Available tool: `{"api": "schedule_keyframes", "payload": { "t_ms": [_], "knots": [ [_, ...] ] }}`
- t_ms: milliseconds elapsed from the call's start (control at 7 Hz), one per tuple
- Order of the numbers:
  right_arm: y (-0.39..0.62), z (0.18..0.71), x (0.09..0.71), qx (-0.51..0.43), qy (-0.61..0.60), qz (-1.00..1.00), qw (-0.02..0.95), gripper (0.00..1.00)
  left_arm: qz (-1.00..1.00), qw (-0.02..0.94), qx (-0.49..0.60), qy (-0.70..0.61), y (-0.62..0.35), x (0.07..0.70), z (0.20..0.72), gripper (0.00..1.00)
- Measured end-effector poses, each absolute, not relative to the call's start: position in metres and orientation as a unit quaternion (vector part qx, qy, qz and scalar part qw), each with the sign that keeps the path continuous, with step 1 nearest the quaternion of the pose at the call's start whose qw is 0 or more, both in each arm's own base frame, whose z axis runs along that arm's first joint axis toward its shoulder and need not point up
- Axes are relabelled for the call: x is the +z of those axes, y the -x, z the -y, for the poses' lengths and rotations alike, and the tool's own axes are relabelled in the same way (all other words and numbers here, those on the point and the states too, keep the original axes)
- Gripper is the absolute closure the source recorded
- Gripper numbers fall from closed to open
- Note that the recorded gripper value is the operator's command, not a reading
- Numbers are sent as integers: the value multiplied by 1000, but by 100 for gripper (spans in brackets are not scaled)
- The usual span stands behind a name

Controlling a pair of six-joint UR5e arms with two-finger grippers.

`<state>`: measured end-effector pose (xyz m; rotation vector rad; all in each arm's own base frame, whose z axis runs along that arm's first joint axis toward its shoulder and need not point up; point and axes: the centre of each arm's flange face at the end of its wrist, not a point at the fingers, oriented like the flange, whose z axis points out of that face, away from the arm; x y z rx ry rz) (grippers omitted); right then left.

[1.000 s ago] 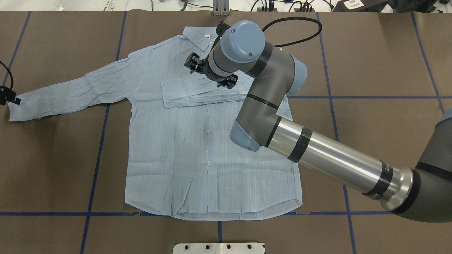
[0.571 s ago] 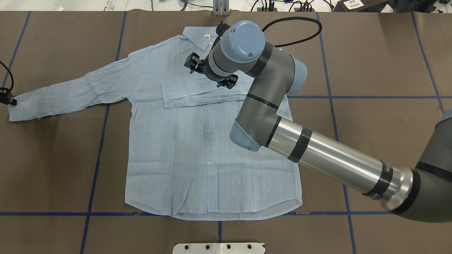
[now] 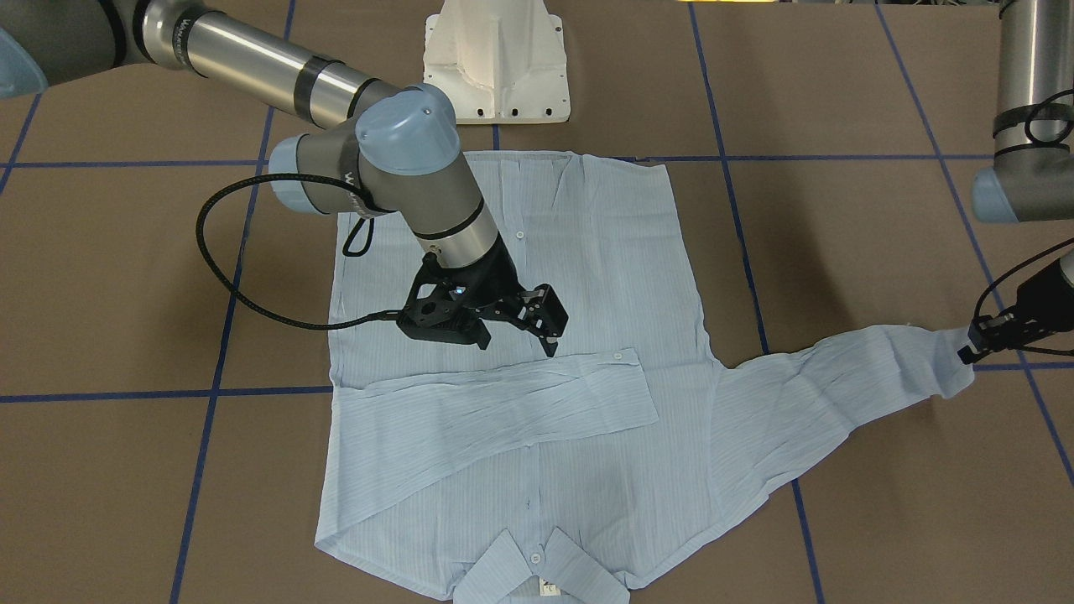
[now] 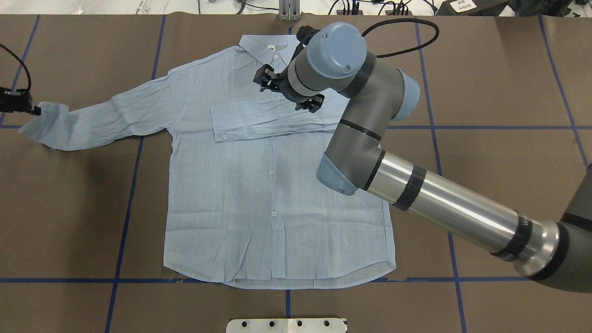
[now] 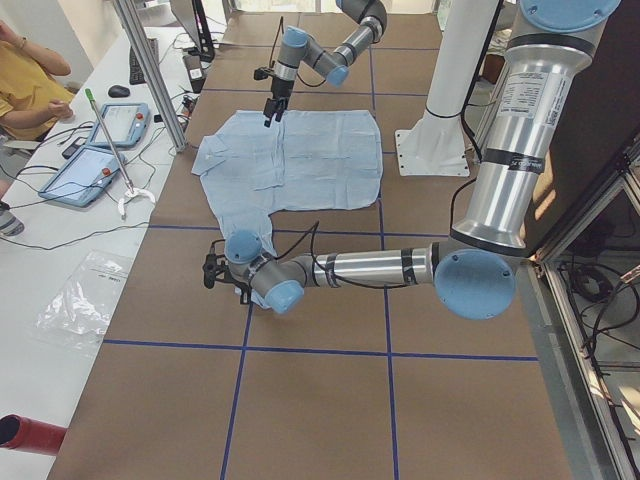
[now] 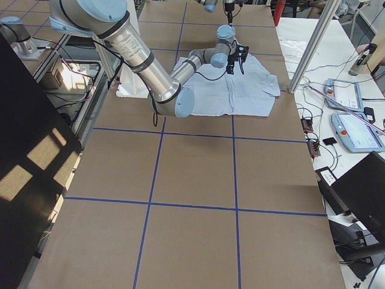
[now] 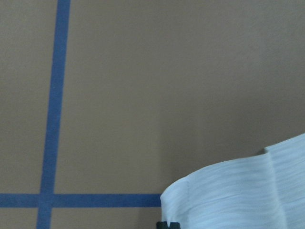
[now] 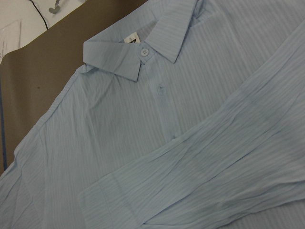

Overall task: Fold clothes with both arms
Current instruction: 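Carry the other sleeve cuff across with the left gripper while the right withdraws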

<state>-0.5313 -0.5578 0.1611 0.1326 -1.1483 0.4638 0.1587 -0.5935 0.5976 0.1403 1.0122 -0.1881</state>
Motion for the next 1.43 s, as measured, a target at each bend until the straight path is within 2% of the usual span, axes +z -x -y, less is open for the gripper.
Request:
{"api": "schedule_keyframes", "payload": {
  "t_ms": [286,857,1143,1286,1429],
  "knots": [
    [474,559,212,207,-74,532,818,1,-540,832,-120,-39,-245,476,608,100],
    [383,571,317,197,-89,486,847,1,-591,781,-204,17,-497,212,595,100],
    [337,574,363,181,-94,465,862,1,-603,771,-206,10,-560,148,566,100],
    [321,574,376,177,-94,459,865,1,-604,770,-204,3,-579,139,552,46],
    [313,573,386,177,-93,455,868,1,-604,771,-203,-2,-591,137,541,30]
  ]
}}
